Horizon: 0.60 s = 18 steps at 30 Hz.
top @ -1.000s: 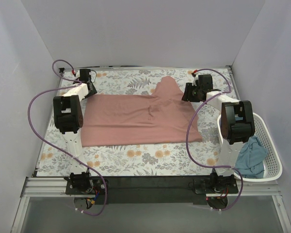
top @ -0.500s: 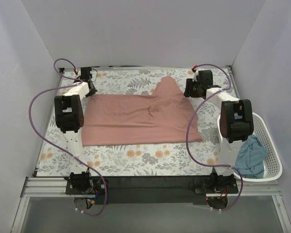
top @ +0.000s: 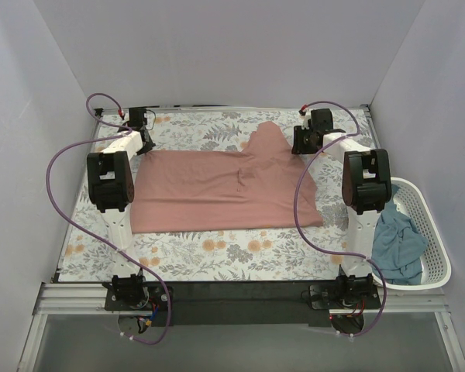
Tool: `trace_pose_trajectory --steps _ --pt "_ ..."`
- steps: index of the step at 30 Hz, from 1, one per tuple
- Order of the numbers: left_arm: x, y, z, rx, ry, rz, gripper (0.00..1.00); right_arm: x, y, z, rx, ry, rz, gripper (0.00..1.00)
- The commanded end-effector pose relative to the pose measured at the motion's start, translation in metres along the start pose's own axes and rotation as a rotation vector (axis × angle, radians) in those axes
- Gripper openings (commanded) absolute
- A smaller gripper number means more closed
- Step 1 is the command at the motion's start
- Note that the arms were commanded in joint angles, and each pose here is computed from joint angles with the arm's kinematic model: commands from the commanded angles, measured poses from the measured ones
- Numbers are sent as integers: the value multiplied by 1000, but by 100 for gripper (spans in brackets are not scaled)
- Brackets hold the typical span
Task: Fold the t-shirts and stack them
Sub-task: Fold the tshirt
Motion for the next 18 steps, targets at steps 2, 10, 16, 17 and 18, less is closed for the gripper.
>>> trace_pose_trajectory --steps 2,10,16,17,18 --pt "32 -12 19 -70 -53 112 0 -3 5 1 -38 19 5 45" --pt "32 -12 20 -79 -54 113 0 12 -6 2 -60 12 59 33" --pt "34 -14 23 -94 -57 111 0 13 -5 -1 -50 20 74 9" --pt "31 -13 23 -97 -56 102 0 13 -4 -2 -49 18 72 4" --pt "29 -12 25 -119 -56 87 0 9 -1 -6 -45 11 62 1"
Point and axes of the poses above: each gripper's point midway between its finger pads, its own y axis back along the fingers, its own z axis along the line the jaws close on, x = y × z, the point moved 8 cm from there along y, back along the fingers, and after that the axes turned 10 degrees about y, right-handed, at the moved point
